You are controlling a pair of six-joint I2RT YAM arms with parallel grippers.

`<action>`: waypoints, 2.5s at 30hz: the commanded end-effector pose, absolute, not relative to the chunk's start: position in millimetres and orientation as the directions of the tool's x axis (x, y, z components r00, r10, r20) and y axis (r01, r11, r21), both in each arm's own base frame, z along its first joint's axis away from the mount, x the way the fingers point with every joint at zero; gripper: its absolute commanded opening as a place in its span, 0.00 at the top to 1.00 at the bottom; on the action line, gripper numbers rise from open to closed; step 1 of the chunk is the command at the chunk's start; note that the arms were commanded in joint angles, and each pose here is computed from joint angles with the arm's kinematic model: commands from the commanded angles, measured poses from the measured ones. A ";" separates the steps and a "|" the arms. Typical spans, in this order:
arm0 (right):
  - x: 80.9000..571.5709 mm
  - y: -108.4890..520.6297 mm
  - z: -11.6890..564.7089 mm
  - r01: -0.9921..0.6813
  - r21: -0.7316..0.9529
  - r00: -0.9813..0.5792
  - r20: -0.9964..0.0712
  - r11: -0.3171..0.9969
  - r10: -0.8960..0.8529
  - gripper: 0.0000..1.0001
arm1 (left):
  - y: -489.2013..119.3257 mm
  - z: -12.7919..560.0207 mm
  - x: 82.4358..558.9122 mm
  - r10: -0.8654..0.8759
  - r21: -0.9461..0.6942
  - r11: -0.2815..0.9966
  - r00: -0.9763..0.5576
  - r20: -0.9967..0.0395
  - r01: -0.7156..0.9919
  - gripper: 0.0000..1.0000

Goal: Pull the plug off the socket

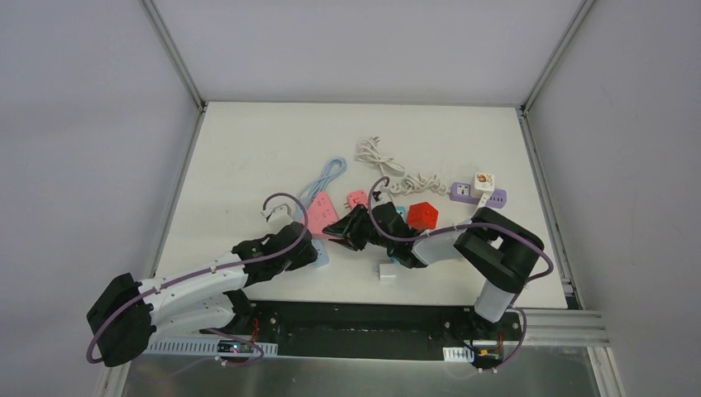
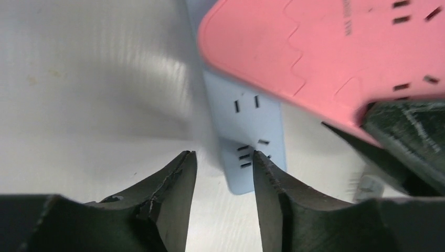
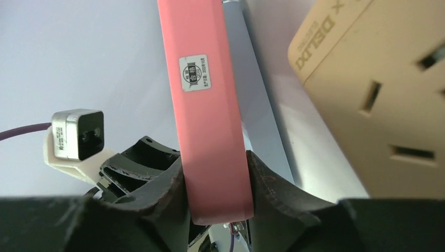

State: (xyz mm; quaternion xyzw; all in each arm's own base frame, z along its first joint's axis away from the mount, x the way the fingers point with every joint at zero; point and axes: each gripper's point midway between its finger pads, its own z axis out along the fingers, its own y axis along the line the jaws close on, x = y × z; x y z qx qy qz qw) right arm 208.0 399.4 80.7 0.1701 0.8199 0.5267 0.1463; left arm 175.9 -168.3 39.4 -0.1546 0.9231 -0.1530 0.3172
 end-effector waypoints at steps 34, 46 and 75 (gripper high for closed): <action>209.4 458.3 56.7 0.145 0.964 -0.947 0.069 0.224 0.314 0.47 | -107.7 29.5 174.3 -0.391 -0.248 0.920 -0.715 -0.580 -0.302 0.48; 227.0 464.3 68.6 0.153 0.986 -0.945 0.128 0.060 0.302 1.00 | -82.9 -6.3 137.0 -0.476 -0.249 0.879 -0.723 -0.501 -0.407 0.64; 230.7 453.7 62.8 0.229 0.972 -0.914 0.197 0.051 0.355 1.00 | -82.4 -13.5 121.7 -0.517 -0.166 0.853 -0.765 -0.383 -0.494 0.71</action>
